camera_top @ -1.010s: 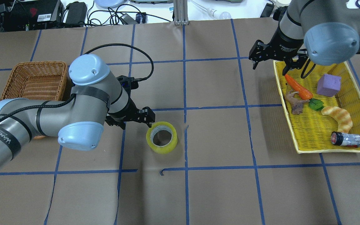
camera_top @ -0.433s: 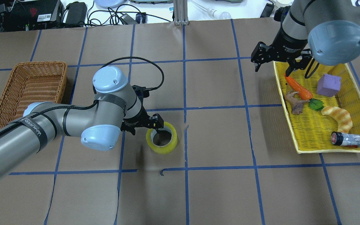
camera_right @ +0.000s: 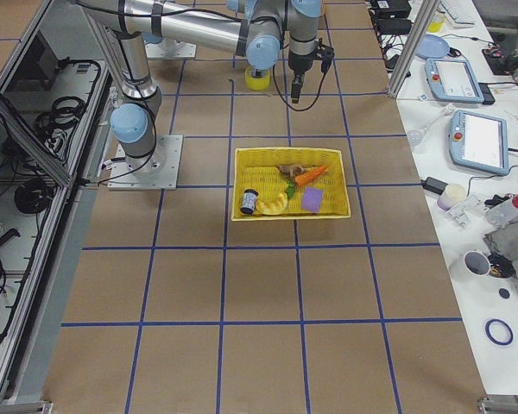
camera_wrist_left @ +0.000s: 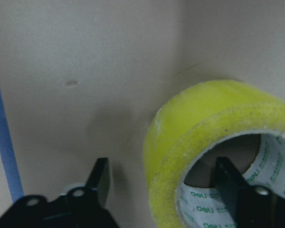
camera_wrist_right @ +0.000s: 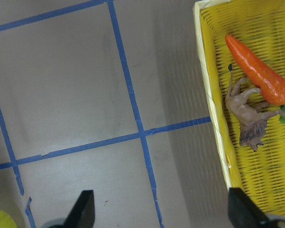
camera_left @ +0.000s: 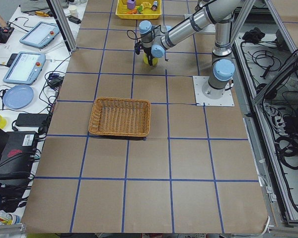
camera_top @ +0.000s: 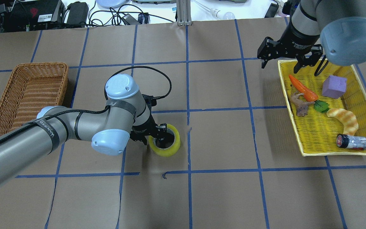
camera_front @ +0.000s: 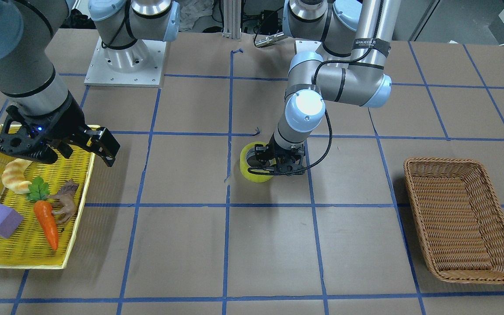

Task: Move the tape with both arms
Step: 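Lift the tape roll with the left gripper and carry it to the wicker basket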

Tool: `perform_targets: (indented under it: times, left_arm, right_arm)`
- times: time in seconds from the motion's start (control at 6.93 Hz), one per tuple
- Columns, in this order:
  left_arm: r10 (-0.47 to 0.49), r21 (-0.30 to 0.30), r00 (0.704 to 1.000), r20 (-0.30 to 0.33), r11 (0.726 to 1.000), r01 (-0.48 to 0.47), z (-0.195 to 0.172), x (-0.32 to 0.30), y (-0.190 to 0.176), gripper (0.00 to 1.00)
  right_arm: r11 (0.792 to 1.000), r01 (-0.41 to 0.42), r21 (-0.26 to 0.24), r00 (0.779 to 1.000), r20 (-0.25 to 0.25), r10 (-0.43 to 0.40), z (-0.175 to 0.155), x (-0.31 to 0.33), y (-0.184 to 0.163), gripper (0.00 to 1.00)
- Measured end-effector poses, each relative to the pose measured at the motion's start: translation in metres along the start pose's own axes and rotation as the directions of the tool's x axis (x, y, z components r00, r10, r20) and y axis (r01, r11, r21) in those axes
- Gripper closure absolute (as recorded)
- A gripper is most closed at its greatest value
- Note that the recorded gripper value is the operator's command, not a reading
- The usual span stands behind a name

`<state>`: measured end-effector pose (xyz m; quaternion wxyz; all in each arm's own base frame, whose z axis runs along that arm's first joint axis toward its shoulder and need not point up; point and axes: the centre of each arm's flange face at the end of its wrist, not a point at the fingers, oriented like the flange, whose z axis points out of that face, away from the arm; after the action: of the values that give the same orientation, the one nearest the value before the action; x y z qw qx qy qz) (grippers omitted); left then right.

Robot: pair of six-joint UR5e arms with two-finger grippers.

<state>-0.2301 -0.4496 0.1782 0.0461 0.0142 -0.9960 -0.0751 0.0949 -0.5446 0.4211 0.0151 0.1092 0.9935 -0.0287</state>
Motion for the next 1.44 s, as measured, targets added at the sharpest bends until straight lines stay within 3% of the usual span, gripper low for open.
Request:
perform_targets:
  times: [0.58,0.87,1.44]
  left_arm:
    - [0.013,0.045,1.000,0.000,0.999,-0.013,-0.029,-0.015,-0.014,1.00]
    - [-0.007,0.057,1.000,-0.001,0.998,0.007,-0.072,-0.071,-0.043,1.00]
    - [0.083,0.111,0.990,0.115,0.989,-0.096,-0.144,-0.232,-0.065,1.00]
  right_arm:
    - [1.000,0.006,0.023,1.000,0.008,-0.006,-0.010,-0.001,0.002,0.00]
    - [0.999,0.008,0.032,1.000,0.009,-0.008,-0.014,0.000,0.004,0.00]
    - [0.999,0.022,0.036,1.000,0.002,-0.022,-0.014,0.000,0.004,0.00]
